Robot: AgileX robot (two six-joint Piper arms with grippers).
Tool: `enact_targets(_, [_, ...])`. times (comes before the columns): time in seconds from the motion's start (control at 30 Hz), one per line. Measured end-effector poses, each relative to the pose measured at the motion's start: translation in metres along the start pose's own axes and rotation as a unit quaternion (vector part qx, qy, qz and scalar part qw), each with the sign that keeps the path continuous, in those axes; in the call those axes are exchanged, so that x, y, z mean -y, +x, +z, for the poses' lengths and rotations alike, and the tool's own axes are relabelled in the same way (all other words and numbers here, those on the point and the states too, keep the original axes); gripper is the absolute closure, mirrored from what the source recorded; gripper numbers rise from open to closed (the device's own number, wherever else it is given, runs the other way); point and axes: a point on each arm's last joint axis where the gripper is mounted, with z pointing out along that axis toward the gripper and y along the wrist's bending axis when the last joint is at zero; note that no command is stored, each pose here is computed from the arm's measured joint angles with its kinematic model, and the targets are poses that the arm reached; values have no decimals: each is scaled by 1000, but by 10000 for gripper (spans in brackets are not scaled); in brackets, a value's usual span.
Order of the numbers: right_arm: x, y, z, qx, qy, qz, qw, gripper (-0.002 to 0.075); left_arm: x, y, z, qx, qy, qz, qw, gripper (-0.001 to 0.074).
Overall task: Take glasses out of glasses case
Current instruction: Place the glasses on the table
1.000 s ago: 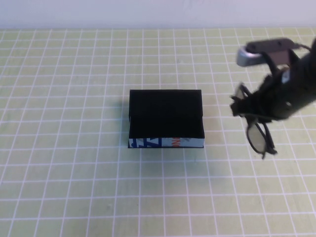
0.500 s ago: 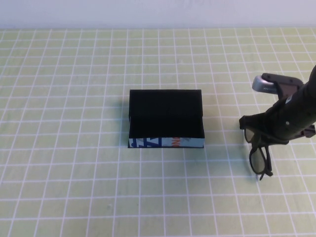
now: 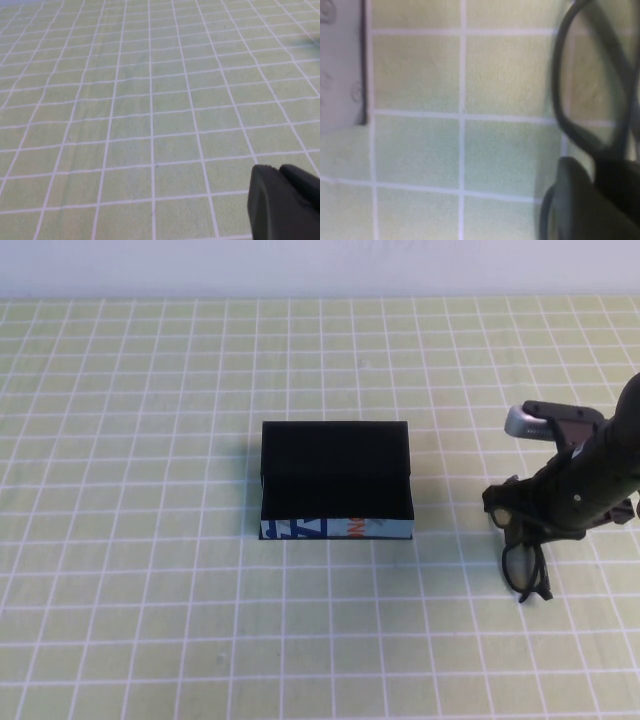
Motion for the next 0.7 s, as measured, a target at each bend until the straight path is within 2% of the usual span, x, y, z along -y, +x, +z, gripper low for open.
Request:
enact_targets(0.13, [2, 0, 4, -6, 5, -3, 1000, 487, 0, 0, 0, 0, 0, 0, 1000, 739])
enact_targets(0.27, [3, 0, 3, -4, 12, -12, 1000, 406, 0, 0, 0, 0, 0, 0, 1000, 739])
enact_targets(0.6, [-6, 1, -49, 51, 12, -38, 998, 388, 0, 0, 0, 0, 0, 0, 1000, 739])
enact_targets(0.7, [-9, 6, -68, 52, 10, -39, 998, 436, 0, 0, 0, 0, 0, 0, 1000, 739])
